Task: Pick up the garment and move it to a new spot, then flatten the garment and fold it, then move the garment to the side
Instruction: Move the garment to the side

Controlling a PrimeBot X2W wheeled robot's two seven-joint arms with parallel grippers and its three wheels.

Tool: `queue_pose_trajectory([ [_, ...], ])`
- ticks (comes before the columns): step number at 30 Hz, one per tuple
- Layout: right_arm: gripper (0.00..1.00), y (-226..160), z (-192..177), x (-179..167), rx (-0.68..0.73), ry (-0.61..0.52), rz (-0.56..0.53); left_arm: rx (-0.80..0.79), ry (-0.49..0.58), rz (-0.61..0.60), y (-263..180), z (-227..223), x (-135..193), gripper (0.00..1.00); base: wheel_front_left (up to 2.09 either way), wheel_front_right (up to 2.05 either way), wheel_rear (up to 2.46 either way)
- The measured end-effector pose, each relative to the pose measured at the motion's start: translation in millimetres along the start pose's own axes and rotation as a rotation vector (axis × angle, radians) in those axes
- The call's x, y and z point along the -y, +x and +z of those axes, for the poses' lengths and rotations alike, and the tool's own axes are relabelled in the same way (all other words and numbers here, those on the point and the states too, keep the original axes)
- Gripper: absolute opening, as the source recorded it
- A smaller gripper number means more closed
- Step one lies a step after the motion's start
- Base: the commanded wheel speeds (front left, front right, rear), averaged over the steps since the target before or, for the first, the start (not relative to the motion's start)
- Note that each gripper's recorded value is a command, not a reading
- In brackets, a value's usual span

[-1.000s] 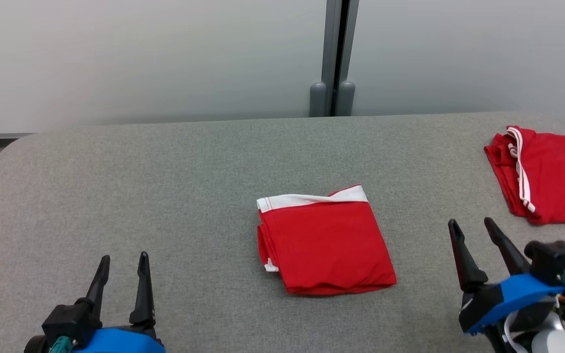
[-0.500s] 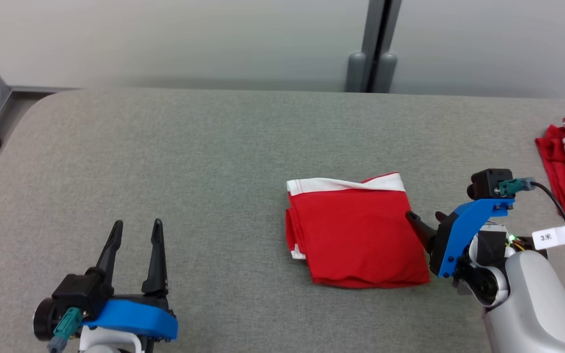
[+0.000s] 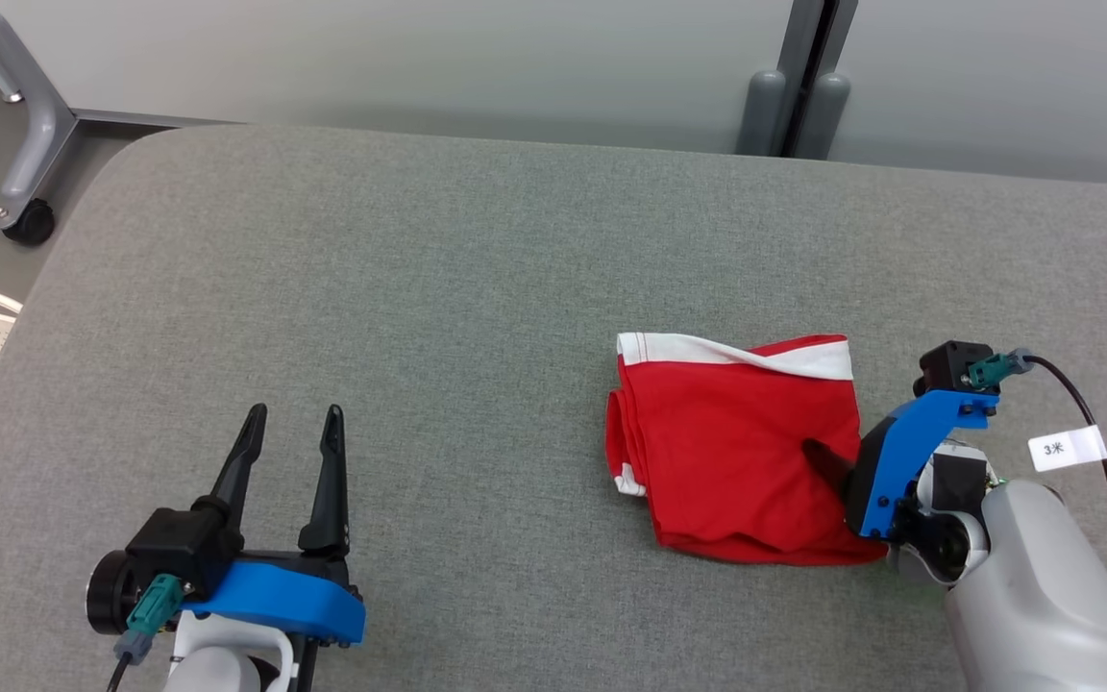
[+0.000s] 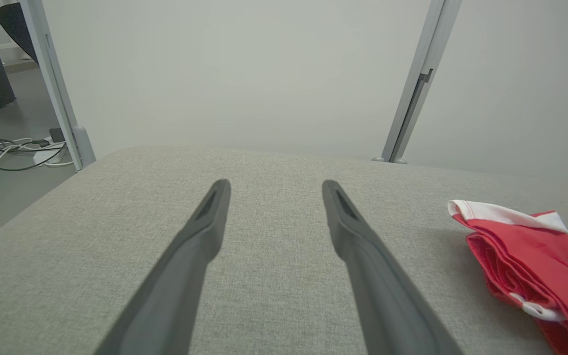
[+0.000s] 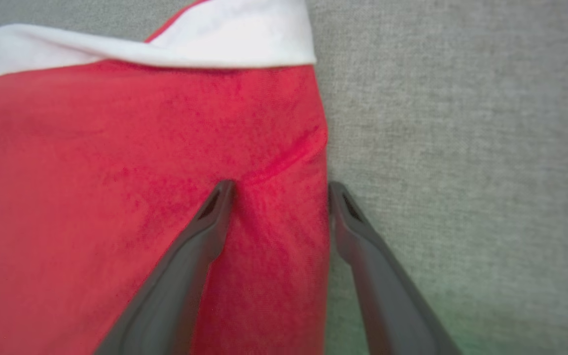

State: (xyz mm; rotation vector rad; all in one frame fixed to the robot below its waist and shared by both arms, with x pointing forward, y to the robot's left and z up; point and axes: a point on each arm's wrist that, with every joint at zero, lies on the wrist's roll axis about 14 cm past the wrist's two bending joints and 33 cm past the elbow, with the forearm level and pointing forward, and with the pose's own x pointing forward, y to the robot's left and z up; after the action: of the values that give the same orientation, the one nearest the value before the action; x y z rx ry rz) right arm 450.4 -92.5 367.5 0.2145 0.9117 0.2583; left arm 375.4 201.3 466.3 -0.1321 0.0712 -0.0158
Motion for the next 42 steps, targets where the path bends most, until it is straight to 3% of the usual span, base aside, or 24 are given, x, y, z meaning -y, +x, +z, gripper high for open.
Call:
queue_pose_trajectory([
  [2,1.00,1,-2,-3,-0.019,0.008,0.009,-0.003,-0.002,0.000,0,-2,0,1.00,0.00,0.00,0.00],
  [3,0.35,1,-2,-5,-0.024,0.002,0.015,-0.006,-0.004,0.000,-1,-3,0,1.00,0.00,0.00,0.00],
  [4,0.35,2,-2,-6,-0.025,0.004,0.022,-0.009,-0.007,0.000,-1,-4,0,1.00,0.00,0.00,0.00],
  [6,0.00,2,-2,-11,-0.021,-0.044,0.027,-0.009,-0.010,-0.005,1,-5,1,1.00,0.00,0.00,0.00],
  [10,0.00,-1,14,-9,0.028,-0.185,0.010,-0.012,-0.012,-0.012,4,-8,2,1.00,0.00,0.00,0.00],
  [16,0.00,-30,87,9,0.192,-0.381,-0.057,-0.018,-0.020,-0.038,11,-11,10,1.00,0.00,0.00,0.00],
  [20,0.00,-53,123,35,0.262,-0.450,-0.127,-0.022,-0.027,-0.071,21,-13,20,1.00,0.00,0.00,0.00],
  [30,0.00,-80,168,112,0.311,-0.497,-0.302,-0.025,-0.052,-0.215,64,-24,69,1.00,0.00,0.00,0.00],
  [42,0.00,-113,173,227,0.346,-0.444,-0.534,-0.027,-0.051,-0.380,111,-47,118,1.00,0.00,0.00,0.00],
])
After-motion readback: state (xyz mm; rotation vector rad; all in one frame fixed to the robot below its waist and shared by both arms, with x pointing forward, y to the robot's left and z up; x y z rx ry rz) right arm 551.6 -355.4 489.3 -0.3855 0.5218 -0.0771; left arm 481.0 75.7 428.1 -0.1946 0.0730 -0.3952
